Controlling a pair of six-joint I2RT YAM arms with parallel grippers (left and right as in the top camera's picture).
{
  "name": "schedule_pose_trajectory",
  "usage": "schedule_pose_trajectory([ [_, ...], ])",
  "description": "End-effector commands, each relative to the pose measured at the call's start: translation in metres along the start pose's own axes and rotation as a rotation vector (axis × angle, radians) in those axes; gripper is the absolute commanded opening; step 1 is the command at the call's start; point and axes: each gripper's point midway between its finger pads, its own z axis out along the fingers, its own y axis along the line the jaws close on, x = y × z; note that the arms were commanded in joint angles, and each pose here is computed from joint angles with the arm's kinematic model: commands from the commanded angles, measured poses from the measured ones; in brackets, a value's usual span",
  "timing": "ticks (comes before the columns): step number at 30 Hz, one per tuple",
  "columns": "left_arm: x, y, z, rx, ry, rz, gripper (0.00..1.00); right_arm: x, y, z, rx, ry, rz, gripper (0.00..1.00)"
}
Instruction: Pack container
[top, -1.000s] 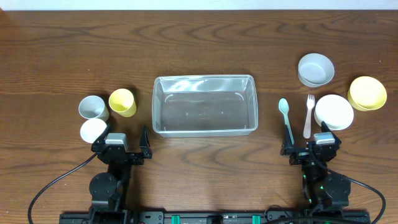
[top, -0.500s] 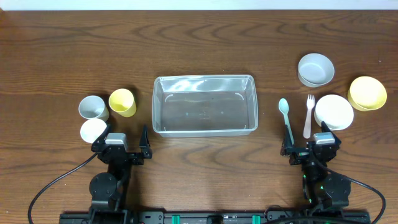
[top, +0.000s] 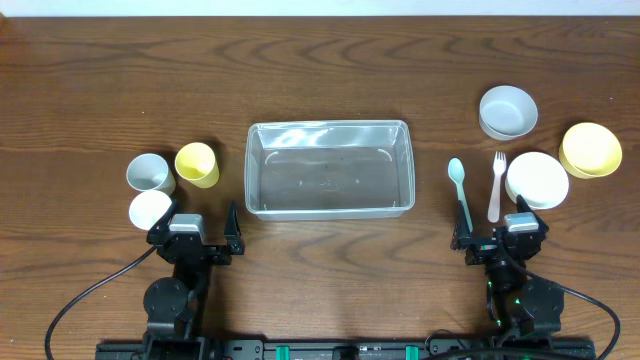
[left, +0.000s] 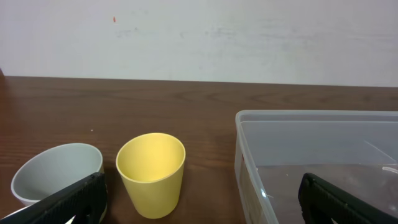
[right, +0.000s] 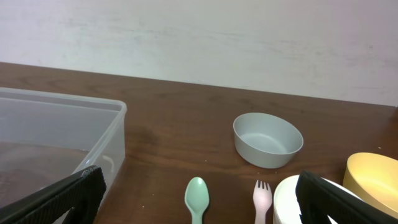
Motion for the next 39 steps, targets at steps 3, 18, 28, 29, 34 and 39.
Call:
schedule_pose_trajectory([
  [3,0.015,0.004,0.0,-0.017,0.049,0.017,0.98,0.001,0.001,0.0,-0.008,0.002,-0.008,0.99],
  [18,0.005,0.004,-0.002,-0.023,0.037,-0.102,0.98,-0.003,0.005,0.0,-0.03,-0.009,0.115,0.99],
  [28,-0.09,-0.001,-0.032,-0.038,0.135,-0.147,0.98,-0.062,0.016,-0.011,-0.104,0.006,0.179,0.99],
  [29,-0.096,-0.002,-0.032,-0.043,0.175,-0.147,0.98,-0.066,0.018,-0.01,-0.115,0.032,0.181,0.99],
  [34,-0.118,-0.003,-0.024,-0.073,0.409,-0.142,0.98,-0.083,0.028,0.0,-0.171,0.218,0.204,0.99],
  [39,-0.132,-0.004,-0.011,-0.105,0.652,-0.136,0.98,-0.083,0.03,0.009,-0.163,0.527,0.239,0.99],
])
